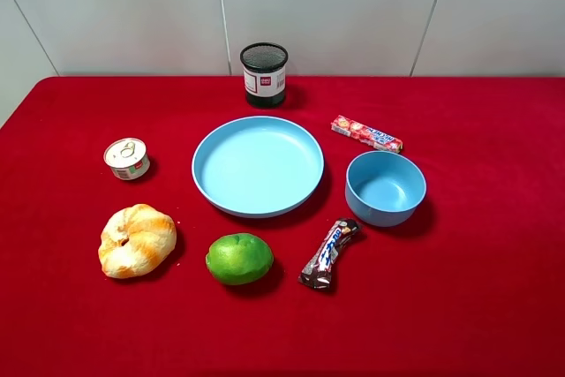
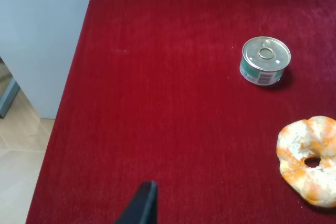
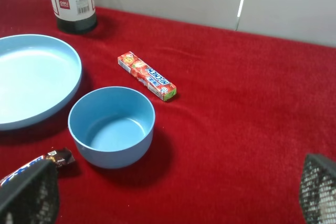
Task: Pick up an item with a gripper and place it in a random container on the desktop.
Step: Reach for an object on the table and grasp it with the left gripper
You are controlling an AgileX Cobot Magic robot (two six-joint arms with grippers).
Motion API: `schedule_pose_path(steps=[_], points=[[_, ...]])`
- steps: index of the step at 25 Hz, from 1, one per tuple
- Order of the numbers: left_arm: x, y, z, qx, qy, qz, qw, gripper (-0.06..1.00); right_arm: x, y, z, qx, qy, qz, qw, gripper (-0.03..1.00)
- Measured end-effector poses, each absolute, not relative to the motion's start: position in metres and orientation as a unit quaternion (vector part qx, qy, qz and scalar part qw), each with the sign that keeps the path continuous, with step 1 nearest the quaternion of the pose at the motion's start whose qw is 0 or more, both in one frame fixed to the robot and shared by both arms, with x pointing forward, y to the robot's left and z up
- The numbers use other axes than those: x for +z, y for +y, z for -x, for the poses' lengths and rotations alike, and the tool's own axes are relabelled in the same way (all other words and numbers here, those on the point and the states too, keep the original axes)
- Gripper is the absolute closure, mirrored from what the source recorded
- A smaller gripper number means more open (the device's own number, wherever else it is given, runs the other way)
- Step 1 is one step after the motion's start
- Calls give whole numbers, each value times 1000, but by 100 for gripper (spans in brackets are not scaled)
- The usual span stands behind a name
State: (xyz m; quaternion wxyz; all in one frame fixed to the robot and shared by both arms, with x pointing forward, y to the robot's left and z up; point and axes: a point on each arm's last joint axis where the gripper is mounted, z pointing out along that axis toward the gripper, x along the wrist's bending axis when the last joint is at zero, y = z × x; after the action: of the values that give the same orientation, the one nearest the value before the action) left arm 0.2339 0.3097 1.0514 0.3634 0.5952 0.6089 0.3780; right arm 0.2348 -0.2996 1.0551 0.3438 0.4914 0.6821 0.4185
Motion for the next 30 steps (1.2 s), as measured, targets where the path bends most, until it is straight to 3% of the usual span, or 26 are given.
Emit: schedule_pose_path(steps=[30], points=[[1051, 310, -234, 378, 609, -595, 363, -4, 1055, -300, -235, 419, 682, -491, 344, 27]])
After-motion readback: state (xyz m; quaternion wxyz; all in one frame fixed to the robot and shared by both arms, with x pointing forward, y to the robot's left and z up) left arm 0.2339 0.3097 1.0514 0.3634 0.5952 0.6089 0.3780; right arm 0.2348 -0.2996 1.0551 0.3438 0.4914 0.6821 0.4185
